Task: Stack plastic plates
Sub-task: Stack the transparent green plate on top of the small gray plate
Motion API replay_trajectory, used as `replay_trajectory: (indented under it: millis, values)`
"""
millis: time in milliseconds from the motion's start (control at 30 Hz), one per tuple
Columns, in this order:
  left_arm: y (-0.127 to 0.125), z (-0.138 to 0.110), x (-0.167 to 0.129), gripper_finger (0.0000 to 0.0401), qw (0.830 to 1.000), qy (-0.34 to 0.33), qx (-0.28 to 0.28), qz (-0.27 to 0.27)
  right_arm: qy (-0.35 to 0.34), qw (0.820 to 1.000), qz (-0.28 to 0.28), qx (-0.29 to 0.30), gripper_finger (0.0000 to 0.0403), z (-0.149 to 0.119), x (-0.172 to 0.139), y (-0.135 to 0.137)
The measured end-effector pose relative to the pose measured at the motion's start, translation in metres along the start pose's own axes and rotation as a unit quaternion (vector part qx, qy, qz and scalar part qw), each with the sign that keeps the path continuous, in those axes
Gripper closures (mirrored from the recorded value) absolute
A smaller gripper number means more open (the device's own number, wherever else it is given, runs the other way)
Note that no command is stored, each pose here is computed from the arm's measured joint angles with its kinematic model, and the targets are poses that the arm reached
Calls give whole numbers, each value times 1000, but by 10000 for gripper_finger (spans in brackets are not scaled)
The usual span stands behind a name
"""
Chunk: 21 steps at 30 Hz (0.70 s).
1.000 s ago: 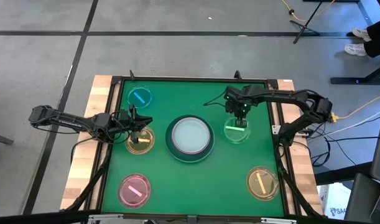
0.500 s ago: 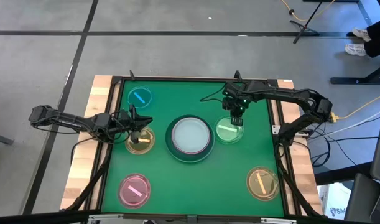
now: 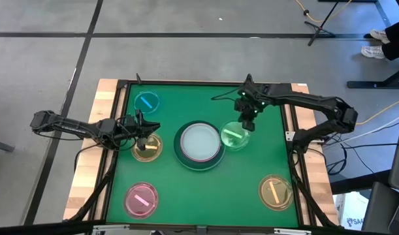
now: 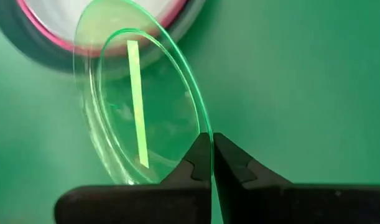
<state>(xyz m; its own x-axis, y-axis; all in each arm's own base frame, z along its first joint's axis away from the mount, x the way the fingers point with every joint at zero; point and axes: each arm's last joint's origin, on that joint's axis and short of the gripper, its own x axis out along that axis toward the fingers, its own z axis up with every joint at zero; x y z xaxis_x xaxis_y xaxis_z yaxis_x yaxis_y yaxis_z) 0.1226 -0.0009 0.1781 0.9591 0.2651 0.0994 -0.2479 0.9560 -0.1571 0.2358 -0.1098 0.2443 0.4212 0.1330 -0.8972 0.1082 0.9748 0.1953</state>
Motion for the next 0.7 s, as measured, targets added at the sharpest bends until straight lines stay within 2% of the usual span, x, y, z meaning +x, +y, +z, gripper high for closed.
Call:
replay_trajectory:
  millis: [367, 700]
  values:
    - [0, 0, 0, 367, 1000, 0, -2, 0, -177, 983, 34, -31, 402, 36, -8, 19]
    - [0, 0, 0, 367, 1000, 0, -3, 0, -281, 957, 42, -56, 402, 66, -1, 45]
